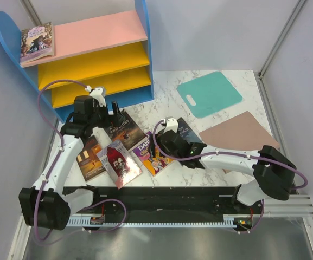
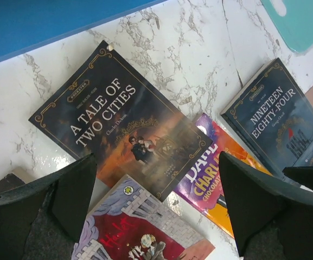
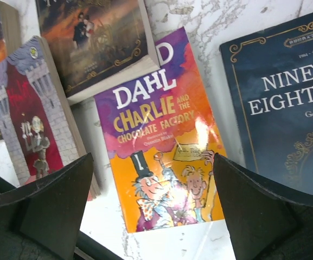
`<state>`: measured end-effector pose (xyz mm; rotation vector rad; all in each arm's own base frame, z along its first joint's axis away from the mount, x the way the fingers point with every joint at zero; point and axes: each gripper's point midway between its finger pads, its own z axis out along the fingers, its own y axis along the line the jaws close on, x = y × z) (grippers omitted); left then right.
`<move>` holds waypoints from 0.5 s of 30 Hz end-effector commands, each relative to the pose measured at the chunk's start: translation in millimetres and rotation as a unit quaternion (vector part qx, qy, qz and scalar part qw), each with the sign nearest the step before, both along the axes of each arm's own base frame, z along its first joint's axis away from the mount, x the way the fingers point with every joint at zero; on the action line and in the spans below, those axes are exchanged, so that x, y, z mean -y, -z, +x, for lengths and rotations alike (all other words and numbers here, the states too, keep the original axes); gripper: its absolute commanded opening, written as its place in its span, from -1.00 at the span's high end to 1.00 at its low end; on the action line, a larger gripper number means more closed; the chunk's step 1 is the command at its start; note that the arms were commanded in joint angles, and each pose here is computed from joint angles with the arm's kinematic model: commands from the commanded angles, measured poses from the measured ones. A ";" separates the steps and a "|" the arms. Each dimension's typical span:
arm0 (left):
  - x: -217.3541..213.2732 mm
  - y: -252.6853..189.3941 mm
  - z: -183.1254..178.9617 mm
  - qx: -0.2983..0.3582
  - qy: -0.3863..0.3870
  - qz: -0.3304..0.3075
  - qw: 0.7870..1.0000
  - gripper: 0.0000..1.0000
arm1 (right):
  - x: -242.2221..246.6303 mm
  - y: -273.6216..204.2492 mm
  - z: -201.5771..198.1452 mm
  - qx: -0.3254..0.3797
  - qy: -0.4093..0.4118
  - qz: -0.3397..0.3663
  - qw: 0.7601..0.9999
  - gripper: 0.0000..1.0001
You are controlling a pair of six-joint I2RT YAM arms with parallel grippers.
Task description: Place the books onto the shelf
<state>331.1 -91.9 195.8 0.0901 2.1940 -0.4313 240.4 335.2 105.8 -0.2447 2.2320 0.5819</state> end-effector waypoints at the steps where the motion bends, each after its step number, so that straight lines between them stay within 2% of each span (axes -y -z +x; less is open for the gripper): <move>1: -3.6 -14.8 -10.2 0.014 -0.027 -0.032 0.999 -0.99 | -12.4 -27.8 3.3 0.029 0.024 0.061 0.997 -0.96; 9: 1.4 5.6 -30.8 -0.071 -0.040 -0.076 0.994 -0.99 | -38.8 -20.7 -11.9 0.006 -0.034 0.115 0.993 -0.96; 15: -3.3 33.5 -45.6 -0.176 -0.062 -0.111 0.976 -0.92 | -65.7 -2.3 -22.7 -0.021 -0.090 0.131 0.987 -0.96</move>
